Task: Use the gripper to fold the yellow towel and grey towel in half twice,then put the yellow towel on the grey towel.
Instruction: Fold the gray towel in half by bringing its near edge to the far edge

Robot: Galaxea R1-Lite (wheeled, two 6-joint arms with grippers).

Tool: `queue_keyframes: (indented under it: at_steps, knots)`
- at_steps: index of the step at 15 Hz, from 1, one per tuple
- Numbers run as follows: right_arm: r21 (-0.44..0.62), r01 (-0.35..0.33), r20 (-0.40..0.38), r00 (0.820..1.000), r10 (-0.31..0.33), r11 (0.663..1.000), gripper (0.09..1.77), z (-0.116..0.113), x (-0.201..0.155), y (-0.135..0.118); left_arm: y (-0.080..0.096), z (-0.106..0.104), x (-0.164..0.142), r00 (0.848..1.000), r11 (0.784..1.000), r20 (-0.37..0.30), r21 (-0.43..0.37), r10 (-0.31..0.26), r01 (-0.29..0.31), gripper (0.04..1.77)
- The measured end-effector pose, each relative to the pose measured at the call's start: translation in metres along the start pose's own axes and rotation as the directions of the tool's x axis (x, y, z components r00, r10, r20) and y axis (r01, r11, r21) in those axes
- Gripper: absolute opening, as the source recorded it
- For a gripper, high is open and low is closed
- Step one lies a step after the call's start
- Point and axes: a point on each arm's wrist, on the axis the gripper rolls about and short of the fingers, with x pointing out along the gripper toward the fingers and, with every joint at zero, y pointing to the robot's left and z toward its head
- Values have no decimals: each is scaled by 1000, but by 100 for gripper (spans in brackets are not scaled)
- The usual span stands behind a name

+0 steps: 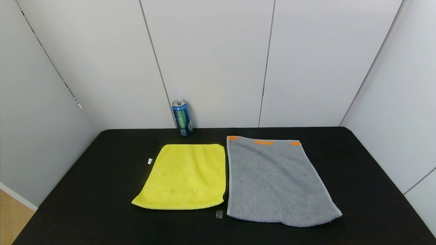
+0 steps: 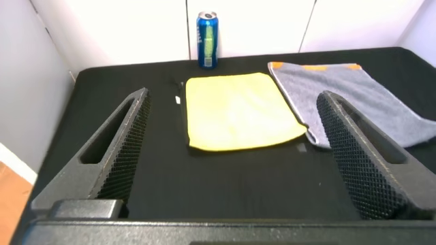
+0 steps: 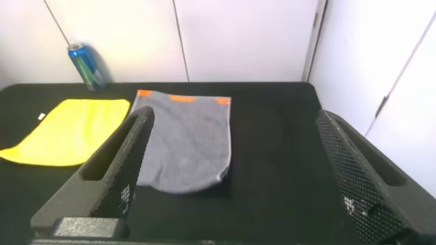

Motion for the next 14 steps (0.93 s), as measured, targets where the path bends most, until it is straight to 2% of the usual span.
queue_keyframes:
  at_steps: [4, 7, 9, 12, 14]
  knots:
    - [3, 10, -52, 999, -10, 1000, 171, 35, 32, 2, 3, 46, 37, 998, 999, -56, 36, -9, 12, 172]
    - [6, 44, -147, 988, -43, 999, 171, 49, 64, 0, 6, 72, 74, 992, 997, -112, 43, -63, 68, 172]
    - [7, 70, -218, 974, -66, 998, 171, 57, 87, -2, 5, 87, 100, 982, 991, -142, 34, -124, 130, 172]
    - [9, 106, -305, 947, -98, 994, 171, 65, 120, -7, -4, 97, 141, 957, 976, -200, 17, -210, 218, 172]
    - [10, 133, -385, 915, -120, 991, 171, 66, 141, -12, -14, 96, 169, 941, 972, -251, 14, -225, 236, 172]
